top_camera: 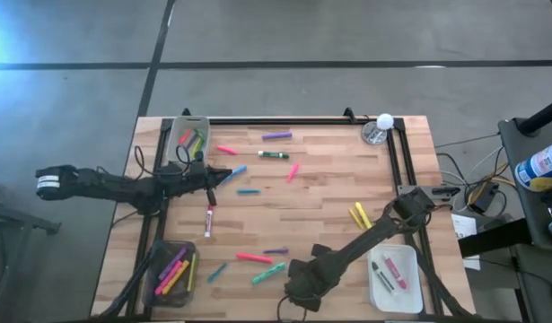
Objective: Pick & Place Markers
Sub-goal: Put the orange marker pen into the white bin, then put the yellow pen into the gray bin
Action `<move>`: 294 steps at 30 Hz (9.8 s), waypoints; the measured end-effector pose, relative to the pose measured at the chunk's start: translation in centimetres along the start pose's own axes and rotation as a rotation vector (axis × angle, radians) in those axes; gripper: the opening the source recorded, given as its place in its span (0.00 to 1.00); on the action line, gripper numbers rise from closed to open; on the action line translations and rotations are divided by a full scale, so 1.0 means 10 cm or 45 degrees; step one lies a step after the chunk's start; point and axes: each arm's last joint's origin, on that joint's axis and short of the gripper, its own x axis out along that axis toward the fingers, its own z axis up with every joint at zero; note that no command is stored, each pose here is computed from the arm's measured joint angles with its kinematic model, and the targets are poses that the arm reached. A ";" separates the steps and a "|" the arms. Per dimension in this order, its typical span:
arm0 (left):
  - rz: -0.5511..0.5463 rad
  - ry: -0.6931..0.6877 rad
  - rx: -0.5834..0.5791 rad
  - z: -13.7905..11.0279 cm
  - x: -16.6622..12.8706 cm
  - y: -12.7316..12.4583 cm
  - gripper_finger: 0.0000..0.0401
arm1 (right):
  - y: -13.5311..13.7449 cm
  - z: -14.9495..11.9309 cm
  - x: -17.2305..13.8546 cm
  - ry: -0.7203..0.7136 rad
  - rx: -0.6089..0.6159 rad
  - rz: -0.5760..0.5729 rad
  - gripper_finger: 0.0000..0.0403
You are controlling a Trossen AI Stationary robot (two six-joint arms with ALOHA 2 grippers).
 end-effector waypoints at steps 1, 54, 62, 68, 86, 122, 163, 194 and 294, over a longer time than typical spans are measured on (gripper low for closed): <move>0.000 0.000 -0.006 0.00 0.00 0.00 0.00 | 0.00 -0.03 -0.08 -0.011 0.006 -0.002 0.20; 0.005 0.044 -0.012 -0.04 0.00 0.00 0.00 | -0.76 -1.76 -1.20 -0.197 0.589 -0.159 0.44; 0.007 0.058 -0.010 -0.05 0.00 0.00 0.00 | -0.86 -1.48 -1.22 -0.540 0.409 -0.230 0.44; 0.006 0.058 -0.009 -0.05 0.00 0.00 0.00 | -1.20 -1.24 -1.00 -0.296 0.477 -0.318 0.47; 0.007 0.060 -0.009 -0.05 0.00 0.01 0.00 | -2.22 -1.04 -0.38 -0.229 0.702 -0.049 0.53; 0.010 0.088 -0.011 -0.07 0.00 0.01 0.00 | -2.17 -0.95 0.00 -0.116 0.672 -0.103 0.15; 0.025 0.088 -0.004 -0.07 0.00 0.01 0.01 | -1.68 -0.19 -0.43 -1.229 0.038 0.169 0.14; 0.017 0.045 -0.283 0.03 0.04 -0.01 0.01 | -1.54 0.16 -0.10 -1.487 -0.244 0.145 0.14; 0.651 0.609 0.246 1.33 0.35 -0.31 0.06 | -1.48 1.12 -0.03 -1.542 -0.221 0.171 0.39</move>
